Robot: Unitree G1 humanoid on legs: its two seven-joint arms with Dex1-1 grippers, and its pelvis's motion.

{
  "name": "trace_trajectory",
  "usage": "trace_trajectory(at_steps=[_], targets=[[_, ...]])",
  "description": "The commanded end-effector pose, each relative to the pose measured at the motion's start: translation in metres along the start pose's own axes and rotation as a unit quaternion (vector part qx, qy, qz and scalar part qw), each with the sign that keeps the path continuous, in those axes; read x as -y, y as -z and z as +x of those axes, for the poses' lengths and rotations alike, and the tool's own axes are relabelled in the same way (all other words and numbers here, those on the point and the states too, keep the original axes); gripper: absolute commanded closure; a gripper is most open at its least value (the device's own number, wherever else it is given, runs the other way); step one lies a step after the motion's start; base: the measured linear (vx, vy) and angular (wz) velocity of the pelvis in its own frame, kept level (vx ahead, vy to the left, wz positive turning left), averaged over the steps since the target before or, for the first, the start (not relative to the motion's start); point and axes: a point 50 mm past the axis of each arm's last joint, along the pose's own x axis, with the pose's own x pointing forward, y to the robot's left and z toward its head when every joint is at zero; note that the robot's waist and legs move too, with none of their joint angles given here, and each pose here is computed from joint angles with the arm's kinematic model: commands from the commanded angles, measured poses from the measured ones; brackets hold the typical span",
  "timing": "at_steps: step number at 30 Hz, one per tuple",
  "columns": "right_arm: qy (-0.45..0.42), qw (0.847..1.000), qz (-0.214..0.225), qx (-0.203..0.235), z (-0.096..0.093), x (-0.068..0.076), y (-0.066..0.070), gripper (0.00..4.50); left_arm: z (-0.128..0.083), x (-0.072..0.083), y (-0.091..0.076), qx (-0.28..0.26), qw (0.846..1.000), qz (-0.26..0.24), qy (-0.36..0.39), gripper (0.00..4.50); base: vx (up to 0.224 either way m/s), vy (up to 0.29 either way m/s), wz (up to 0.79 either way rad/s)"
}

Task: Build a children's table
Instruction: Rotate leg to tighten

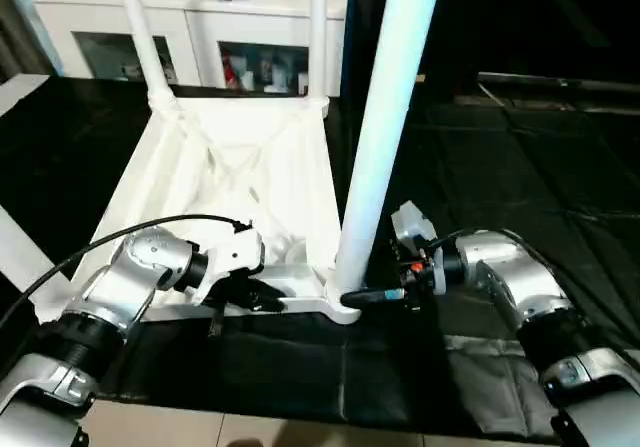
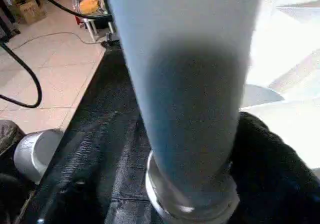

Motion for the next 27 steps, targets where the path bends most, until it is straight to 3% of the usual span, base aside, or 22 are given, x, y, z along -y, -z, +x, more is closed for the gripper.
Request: trace_trajectory(at_steps=[1,7,8,10,17,23,24,25,27], targets=[[-0.009,1.000,-0.012,-0.002,-0.001,0.003,-0.006,1.47,0.001,0.001,-0.001,-0.010,1.000,0.011,0.019,4.50,0.000,0.000,0.00],[-0.013,1.000,-0.008,-0.001,0.001,0.006,-0.004,1.73,0.001,0.001,0.000,-0.008,1.000,0.006,0.011,4.50,0.000,0.000,0.00],[-0.016,1.000,-0.006,0.000,0.001,0.006,-0.003,2.03,0.001,0.001,0.000,-0.005,1.000,0.003,0.008,4.50,0.000,0.000,0.00],[-0.020,1.000,-0.004,0.004,0.001,0.006,-0.003,2.13,0.001,0.000,0.000,-0.002,1.000,-0.002,0.005,4.50,0.000,0.000,0.00],[-0.011,0.999,0.004,0.037,0.005,0.002,0.000,2.47,0.006,-0.013,-0.009,0.025,0.997,-0.046,-0.054,4.50,0.000,0.000,0.00],[0.096,0.994,0.039,0.037,0.016,0.007,0.014,2.51,0.018,-0.027,-0.024,0.068,0.986,-0.090,-0.126,4.50,0.000,0.000,0.00],[0.178,0.981,0.066,0.039,0.031,0.015,0.016,2.51,0.029,-0.036,-0.034,0.074,0.977,-0.107,-0.170,4.50,0.000,0.000,0.00],[0.178,0.981,0.066,0.039,0.031,0.015,0.016,2.51,0.029,-0.036,-0.034,0.074,0.977,-0.107,-0.170,4.50,0.000,0.000,0.00],[0.244,0.964,0.093,0.045,0.047,0.022,0.013,2.52,0.041,-0.043,-0.046,0.085,0.965,-0.125,-0.214,4.50,0.000,0.000,0.00]])
